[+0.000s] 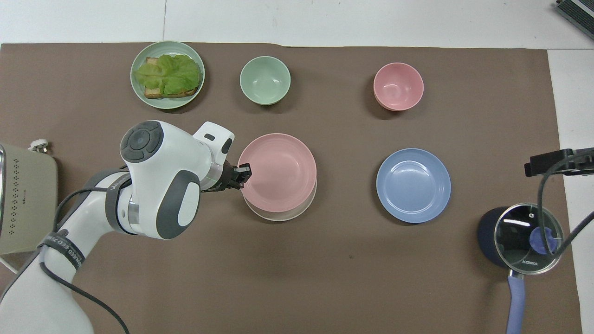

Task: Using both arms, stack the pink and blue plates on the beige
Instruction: 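Open the left gripper to release the pink plate on the beige plate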

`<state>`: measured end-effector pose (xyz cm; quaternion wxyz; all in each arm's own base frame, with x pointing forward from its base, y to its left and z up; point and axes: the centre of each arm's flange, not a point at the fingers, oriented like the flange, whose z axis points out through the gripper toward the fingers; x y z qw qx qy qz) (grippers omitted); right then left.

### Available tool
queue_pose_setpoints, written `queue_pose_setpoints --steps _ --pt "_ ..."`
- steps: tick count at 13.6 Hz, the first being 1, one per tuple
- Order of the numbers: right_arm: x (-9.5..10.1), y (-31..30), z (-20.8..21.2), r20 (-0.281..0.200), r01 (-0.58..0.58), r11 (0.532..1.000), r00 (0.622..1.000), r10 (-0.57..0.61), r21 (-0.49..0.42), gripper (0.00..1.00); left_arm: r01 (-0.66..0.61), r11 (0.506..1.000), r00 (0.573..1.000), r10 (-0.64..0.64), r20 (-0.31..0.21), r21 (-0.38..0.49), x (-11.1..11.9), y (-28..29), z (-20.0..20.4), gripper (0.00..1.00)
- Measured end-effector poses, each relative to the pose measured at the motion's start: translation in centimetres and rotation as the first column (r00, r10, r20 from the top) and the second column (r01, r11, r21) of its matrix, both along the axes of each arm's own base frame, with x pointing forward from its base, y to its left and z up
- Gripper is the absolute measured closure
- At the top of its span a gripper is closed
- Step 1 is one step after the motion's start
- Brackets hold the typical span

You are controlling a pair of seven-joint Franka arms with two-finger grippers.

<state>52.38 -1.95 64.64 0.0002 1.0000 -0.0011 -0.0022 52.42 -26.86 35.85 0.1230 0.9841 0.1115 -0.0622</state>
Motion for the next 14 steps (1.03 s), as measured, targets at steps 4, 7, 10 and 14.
queue_pose_setpoints --steps 4,7,10,14 --pt "0.0 0.0 0.0 0.0 0.0 1.0 1.0 0.0 0.0 0.0 -0.001 1.0 1.0 0.001 -0.007 0.003 -0.23 0.11 -0.29 0.96" --pt "0.0 0.0 0.0 0.0 0.0 1.0 1.0 0.0 0.0 0.0 0.002 1.0 1.0 -0.002 0.0 0.001 -0.16 0.11 -0.19 0.88" --pt "0.0 0.0 0.0 0.0 0.0 1.0 1.0 0.0 0.0 0.0 0.004 1.0 1.0 -0.004 0.017 -0.003 0.08 0.2 0.0 0.55" --pt "0.0 0.0 0.0 0.0 0.0 1.0 1.0 0.0 0.0 0.0 -0.007 1.0 1.0 0.007 0.026 -0.004 0.61 0.85 0.36 0.08"
